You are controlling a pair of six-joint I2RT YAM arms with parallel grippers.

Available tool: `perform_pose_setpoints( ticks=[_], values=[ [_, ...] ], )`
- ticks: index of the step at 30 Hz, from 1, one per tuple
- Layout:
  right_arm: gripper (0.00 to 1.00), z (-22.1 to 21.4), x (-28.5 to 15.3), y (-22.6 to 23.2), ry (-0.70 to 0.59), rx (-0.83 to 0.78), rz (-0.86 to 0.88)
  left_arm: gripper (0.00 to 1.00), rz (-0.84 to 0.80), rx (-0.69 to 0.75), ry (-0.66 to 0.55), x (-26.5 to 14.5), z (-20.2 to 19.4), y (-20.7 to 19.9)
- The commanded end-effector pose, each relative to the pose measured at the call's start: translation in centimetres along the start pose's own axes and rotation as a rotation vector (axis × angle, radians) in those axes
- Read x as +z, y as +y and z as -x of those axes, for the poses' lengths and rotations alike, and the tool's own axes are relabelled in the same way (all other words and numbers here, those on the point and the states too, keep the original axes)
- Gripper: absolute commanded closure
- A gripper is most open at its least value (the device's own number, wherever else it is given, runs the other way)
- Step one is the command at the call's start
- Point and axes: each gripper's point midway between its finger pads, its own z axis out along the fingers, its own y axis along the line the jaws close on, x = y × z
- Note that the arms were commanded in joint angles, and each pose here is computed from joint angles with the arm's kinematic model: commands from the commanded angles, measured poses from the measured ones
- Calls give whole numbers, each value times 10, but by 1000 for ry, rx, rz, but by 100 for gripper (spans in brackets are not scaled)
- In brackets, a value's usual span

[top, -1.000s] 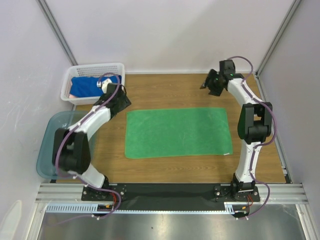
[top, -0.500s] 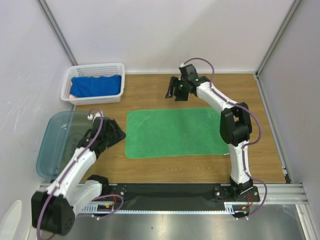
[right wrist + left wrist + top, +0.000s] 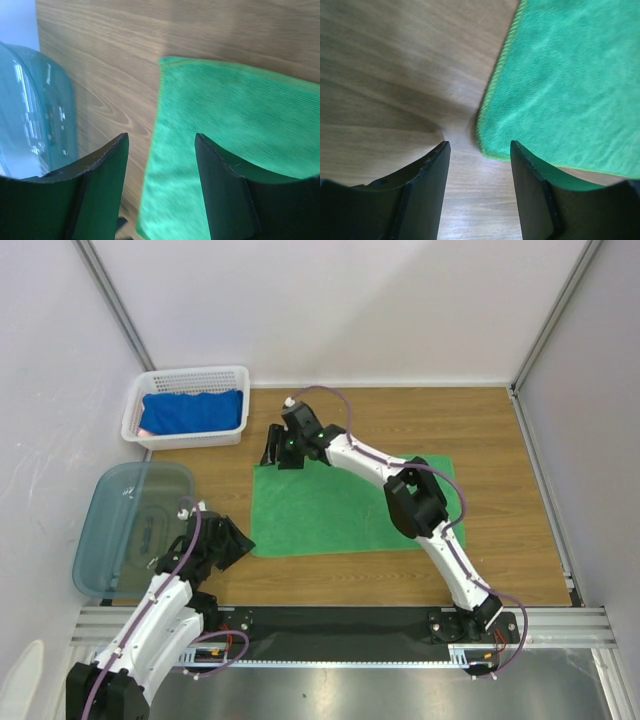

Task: Fold and stack the towels
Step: Fold the towel

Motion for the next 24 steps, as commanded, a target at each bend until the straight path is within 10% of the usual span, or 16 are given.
perform_pose_setpoints(
  ticks=[1, 24],
  values=[
    [39, 26, 8, 42, -100, 47, 133, 43, -79, -6, -30, 0, 6, -15],
    [41, -9, 54, -2, -157, 154, -34, 49, -124, 26, -34, 8, -5, -9]
  ],
)
